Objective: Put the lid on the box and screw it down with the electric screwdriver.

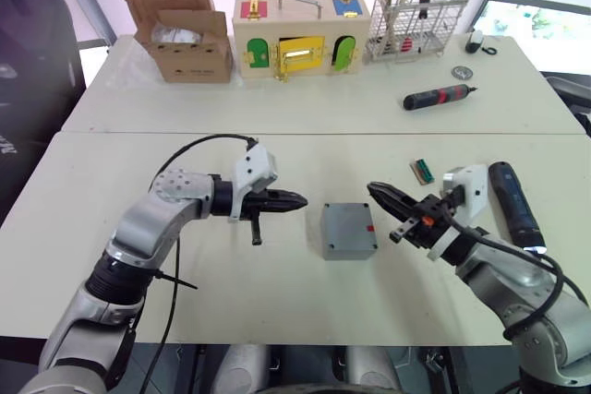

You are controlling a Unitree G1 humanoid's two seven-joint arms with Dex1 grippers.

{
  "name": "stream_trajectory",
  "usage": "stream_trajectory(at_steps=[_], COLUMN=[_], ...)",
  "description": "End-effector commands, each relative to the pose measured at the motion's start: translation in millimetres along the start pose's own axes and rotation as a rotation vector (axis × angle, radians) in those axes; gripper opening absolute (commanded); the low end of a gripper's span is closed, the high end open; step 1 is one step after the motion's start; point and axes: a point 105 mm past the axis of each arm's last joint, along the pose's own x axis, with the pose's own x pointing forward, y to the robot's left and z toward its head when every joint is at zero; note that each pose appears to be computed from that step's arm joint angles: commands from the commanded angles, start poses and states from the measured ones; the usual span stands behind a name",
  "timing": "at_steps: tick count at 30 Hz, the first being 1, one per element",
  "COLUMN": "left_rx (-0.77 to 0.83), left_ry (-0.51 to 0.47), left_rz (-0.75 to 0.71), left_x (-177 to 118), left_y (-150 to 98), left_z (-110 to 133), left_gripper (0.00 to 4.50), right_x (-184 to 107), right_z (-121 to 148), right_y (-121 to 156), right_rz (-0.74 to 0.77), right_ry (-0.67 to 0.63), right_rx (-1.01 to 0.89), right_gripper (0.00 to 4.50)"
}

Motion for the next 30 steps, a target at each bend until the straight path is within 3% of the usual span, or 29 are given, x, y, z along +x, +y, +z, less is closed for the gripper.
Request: stream_trajectory(at_steps=[1, 30], left_rx=[0.038, 0.056], left_ry=[-0.017, -0.012], left_rz=[-0.036, -0.038], left_x=[-2, 2], left_y=[-8, -12], left_z=[10, 13], left_gripper=[0.0, 0.0], right_x=[-2, 8], right_z=[1, -22], right_y=[5, -2], right_rz=[0.009, -0.028], right_ry=[-0.002, 0.039], right_rx=[-0.041, -0.045], right_gripper=[0.05, 0.05])
